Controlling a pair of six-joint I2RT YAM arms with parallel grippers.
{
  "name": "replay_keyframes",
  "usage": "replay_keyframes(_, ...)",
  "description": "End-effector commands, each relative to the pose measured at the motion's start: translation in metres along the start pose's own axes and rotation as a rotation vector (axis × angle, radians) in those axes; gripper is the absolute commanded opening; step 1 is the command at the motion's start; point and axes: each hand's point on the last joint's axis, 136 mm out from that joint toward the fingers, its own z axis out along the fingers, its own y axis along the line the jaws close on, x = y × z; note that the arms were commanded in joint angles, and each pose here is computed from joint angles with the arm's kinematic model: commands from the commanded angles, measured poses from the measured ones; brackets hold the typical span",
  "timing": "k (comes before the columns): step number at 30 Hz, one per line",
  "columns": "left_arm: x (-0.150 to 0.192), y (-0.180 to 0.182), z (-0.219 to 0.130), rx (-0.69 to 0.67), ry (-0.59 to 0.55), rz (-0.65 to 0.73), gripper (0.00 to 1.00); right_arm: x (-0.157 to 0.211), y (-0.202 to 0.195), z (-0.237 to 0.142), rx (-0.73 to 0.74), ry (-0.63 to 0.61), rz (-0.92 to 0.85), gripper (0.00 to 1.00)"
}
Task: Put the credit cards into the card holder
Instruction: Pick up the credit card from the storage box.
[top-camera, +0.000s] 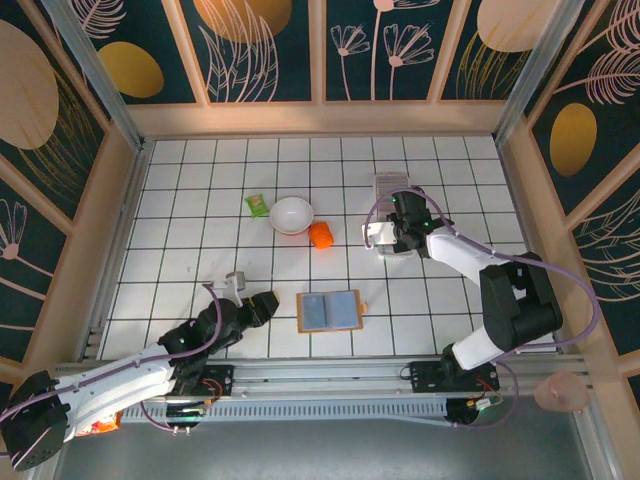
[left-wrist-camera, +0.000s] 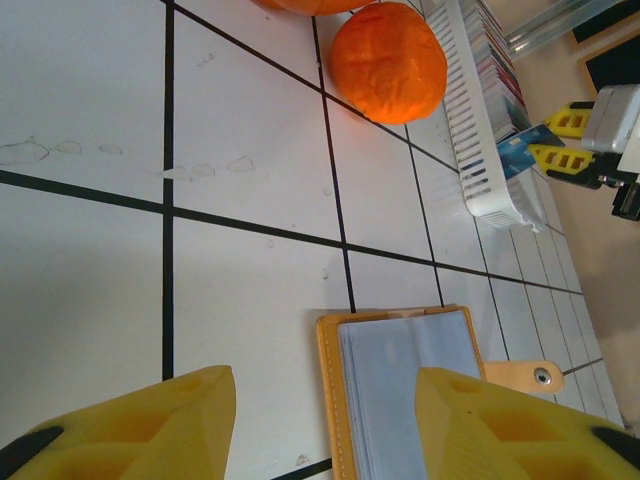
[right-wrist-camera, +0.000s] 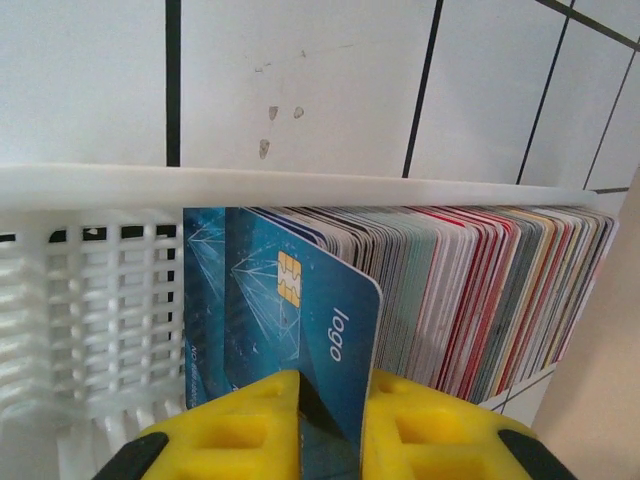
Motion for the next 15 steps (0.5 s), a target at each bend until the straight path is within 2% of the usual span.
replay_keyframes(1, 0.005, 0.003, 0.000, 0.018, 0.006, -0.016, 0.50, 0.003, -0.021, -0.010, 0.089, 0.009, 0.009, 0.16)
replay_keyframes(11, 0.009, -0.006, -0.001, 0.060, 0.037, -0.022, 0.48, -0.003, -0.011, -0.026, 0.052, -0.004, 0.036, 0.09)
replay_keyframes(15, 0.009, -0.013, -0.002, 0.091, 0.039, -0.020, 0.46, -0.009, 0.009, -0.042, -0.028, -0.024, 0.042, 0.01)
